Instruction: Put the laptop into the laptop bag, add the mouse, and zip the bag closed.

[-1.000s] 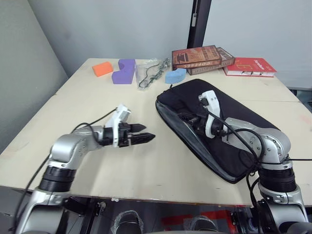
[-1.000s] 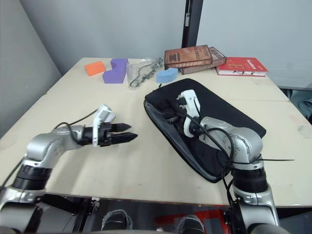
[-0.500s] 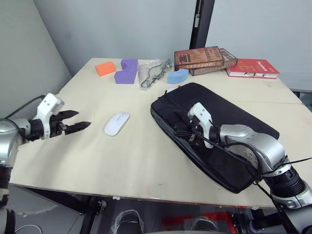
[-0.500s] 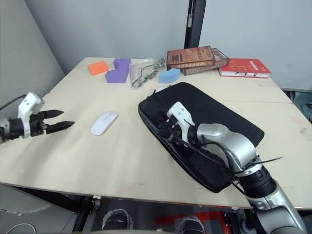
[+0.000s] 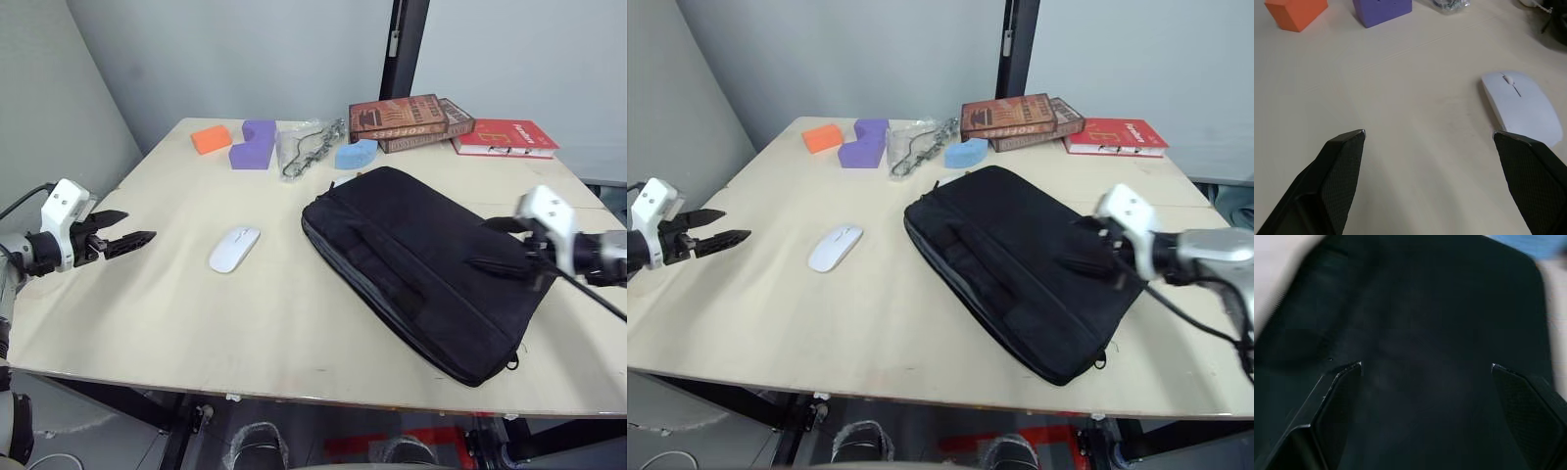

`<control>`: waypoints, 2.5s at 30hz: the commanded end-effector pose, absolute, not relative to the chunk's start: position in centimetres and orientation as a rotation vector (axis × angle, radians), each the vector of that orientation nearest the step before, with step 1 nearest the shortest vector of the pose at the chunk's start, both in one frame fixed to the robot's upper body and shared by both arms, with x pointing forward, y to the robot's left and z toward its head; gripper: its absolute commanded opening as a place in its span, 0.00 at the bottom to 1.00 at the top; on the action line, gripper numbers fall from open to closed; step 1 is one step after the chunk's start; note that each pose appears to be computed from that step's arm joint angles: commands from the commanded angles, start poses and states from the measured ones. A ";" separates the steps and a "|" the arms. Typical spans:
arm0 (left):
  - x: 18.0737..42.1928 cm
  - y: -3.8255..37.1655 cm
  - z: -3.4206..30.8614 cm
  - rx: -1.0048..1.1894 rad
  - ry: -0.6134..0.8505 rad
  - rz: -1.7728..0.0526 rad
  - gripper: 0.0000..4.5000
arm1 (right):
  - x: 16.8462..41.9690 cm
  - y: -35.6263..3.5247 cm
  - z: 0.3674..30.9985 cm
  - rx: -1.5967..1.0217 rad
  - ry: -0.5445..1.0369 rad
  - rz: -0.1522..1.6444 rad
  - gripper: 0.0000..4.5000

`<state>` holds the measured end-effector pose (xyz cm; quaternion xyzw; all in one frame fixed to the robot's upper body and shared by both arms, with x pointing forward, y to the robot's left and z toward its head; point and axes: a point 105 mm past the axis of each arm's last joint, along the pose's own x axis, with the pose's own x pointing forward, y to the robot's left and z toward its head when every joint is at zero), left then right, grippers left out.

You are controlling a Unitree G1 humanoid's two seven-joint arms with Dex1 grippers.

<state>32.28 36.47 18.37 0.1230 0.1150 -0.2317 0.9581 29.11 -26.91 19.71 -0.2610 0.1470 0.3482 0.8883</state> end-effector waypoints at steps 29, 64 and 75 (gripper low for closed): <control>31.3 37.8 18.4 0.264 0.180 -0.389 0.98 | 33.2 -27.1 24.2 -0.595 -0.041 0.668 0.99; 32.1 25.3 13.4 0.206 0.111 -0.418 0.99 | 28.9 -10.0 25.4 -0.216 -0.285 1.180 1.00; 35.7 23.8 12.0 0.189 0.123 -0.500 0.99 | 28.1 -10.4 24.9 -0.232 -0.272 1.125 1.00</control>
